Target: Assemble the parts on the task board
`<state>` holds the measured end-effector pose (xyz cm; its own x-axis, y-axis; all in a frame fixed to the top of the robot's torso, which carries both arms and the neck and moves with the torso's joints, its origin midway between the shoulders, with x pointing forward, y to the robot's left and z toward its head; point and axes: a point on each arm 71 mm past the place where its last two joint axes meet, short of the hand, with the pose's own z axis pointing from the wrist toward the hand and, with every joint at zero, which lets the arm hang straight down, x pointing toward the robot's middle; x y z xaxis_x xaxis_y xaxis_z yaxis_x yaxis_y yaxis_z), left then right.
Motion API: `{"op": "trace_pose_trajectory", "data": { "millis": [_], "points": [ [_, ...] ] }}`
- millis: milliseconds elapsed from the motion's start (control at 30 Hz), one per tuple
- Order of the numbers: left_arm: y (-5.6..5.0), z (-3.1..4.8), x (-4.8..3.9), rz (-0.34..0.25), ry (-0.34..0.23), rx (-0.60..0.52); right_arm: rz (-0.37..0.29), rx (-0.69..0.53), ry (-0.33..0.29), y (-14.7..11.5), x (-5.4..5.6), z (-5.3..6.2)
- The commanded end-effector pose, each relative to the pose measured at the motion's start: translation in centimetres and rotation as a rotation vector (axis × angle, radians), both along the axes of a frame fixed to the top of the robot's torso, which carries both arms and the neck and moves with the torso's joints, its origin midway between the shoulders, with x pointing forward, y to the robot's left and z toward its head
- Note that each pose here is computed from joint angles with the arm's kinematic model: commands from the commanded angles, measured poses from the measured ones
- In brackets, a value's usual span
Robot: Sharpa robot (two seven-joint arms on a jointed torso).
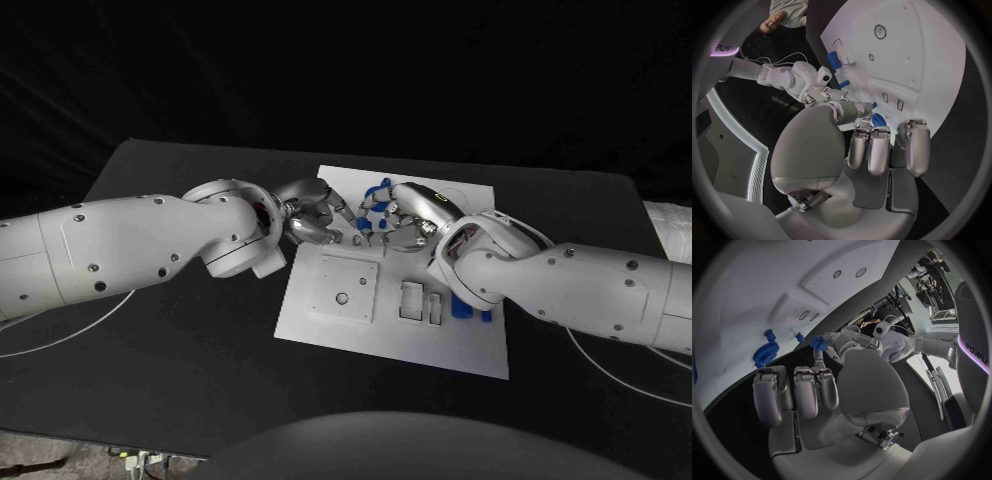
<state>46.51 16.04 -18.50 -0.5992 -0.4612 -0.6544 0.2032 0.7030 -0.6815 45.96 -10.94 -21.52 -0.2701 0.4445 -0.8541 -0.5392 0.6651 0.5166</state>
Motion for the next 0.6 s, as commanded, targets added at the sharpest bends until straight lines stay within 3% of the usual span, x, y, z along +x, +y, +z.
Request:
{"op": "trace_pose_trajectory", "data": {
  "millis": [33, 600],
  "points": [
    [-0.29, 0.17, -0.11, -0.010, -0.004, -0.026, 0.011, -0.017, 0.011, 0.10, -0.06, -0.15],
    [-0.55, 0.07, -0.42, -0.032, 0.017, -0.020, 0.006, -0.022, 0.011, -0.04, 0.05, -0.20]
  ]
}}
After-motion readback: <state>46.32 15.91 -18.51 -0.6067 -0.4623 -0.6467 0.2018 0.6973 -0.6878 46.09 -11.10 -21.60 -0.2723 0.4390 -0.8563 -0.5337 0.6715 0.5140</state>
